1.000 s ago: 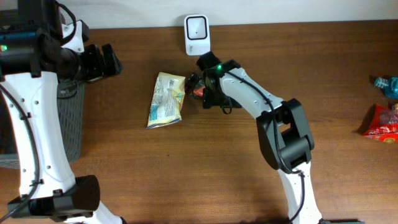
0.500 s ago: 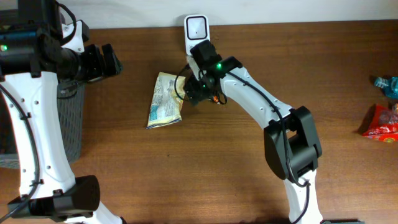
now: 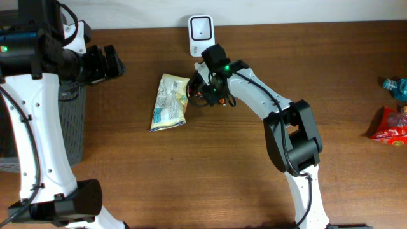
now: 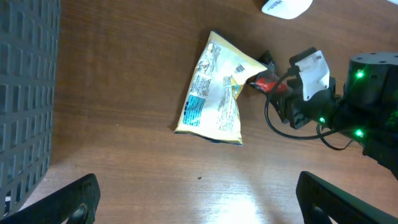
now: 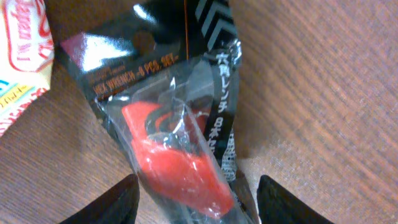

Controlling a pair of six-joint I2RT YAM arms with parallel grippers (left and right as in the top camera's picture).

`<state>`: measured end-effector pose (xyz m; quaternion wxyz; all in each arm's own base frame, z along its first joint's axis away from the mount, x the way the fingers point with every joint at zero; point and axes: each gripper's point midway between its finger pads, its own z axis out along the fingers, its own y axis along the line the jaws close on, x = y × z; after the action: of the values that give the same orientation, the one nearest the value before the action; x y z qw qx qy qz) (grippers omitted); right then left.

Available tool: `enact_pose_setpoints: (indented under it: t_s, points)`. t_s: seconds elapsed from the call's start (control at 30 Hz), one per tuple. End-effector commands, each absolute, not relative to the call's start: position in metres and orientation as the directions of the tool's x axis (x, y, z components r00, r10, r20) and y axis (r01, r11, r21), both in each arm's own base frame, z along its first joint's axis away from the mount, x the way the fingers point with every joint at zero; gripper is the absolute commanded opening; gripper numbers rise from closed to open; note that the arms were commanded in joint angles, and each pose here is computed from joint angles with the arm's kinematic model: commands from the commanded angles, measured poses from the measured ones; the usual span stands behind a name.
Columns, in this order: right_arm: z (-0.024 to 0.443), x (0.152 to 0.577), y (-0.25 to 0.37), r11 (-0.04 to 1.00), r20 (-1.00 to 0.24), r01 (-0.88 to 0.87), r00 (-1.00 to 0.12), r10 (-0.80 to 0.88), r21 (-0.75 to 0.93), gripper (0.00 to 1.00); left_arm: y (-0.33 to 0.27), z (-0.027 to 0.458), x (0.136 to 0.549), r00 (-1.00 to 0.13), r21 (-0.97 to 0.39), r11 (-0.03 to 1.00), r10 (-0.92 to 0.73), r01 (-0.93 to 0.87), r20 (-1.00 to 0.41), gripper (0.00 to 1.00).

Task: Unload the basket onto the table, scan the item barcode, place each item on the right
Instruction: 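Lift the hex-wrench packet and turn its barcode toward the scanner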

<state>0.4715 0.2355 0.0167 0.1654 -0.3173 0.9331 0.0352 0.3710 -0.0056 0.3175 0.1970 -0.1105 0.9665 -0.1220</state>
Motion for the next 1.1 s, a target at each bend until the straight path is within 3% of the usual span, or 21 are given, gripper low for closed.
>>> enact_pose_setpoints:
  t_s: [0.0,0.17,0.27,0.37,0.47,0.53,0.77,0.97,1.07]
  points:
    - [0.005,0.453,0.229,0.835,-0.248,-0.550,-0.809,-0.534,-0.004,0.59,-0.006,0.322,0.369,-0.891,-0.283,0.944,-0.270,-0.170,-0.364,0.99]
    - [0.034,0.416,0.211,0.916,-0.123,-0.399,-0.912,-0.393,0.033,0.60,-0.006,0.323,0.369,-0.891,-0.283,0.944,-0.270,-0.170,-0.365,0.99]
    - [0.072,0.436,0.220,0.912,-0.250,-0.409,-0.885,-0.393,0.014,0.60,-0.006,0.323,0.369,-0.891,-0.283,0.944,-0.270,-0.170,-0.365,0.99]
    - [0.083,0.474,0.237,0.840,-0.407,-0.540,-0.758,-0.510,-0.047,0.60,-0.006,0.323,0.369,-0.891,-0.283,0.944,-0.270,-0.170,-0.365,0.99]
    - [0.064,0.480,0.257,0.757,-0.439,-0.653,-0.673,-0.595,-0.023,0.60,-0.006,0.322,0.369,-0.891,-0.283,0.944,-0.270,-0.170,-0.364,0.99]
    - [0.052,0.482,0.258,0.755,-0.428,-0.655,-0.676,-0.599,-0.022,0.59,-0.006,0.322,0.369,-0.891,-0.283,0.944,-0.270,-0.170,-0.364,0.99]
    - [0.013,0.465,0.256,0.788,-0.332,-0.613,-0.757,-0.563,0.063,0.50,-0.006,0.323,0.369,-0.891,-0.283,0.944,-0.269,-0.169,-0.365,0.99]
    - [0.044,0.443,0.239,0.904,-0.237,-0.415,-0.892,-0.384,0.098,0.49,-0.006,0.323,0.369,-0.891,-0.283,0.944,-0.269,-0.169,-0.365,0.99]
    - [0.065,0.457,0.240,0.913,-0.282,-0.402,-0.886,-0.368,0.072,0.50,-0.006,0.323,0.369,-0.891,-0.283,0.944,-0.269,-0.169,-0.365,0.99]
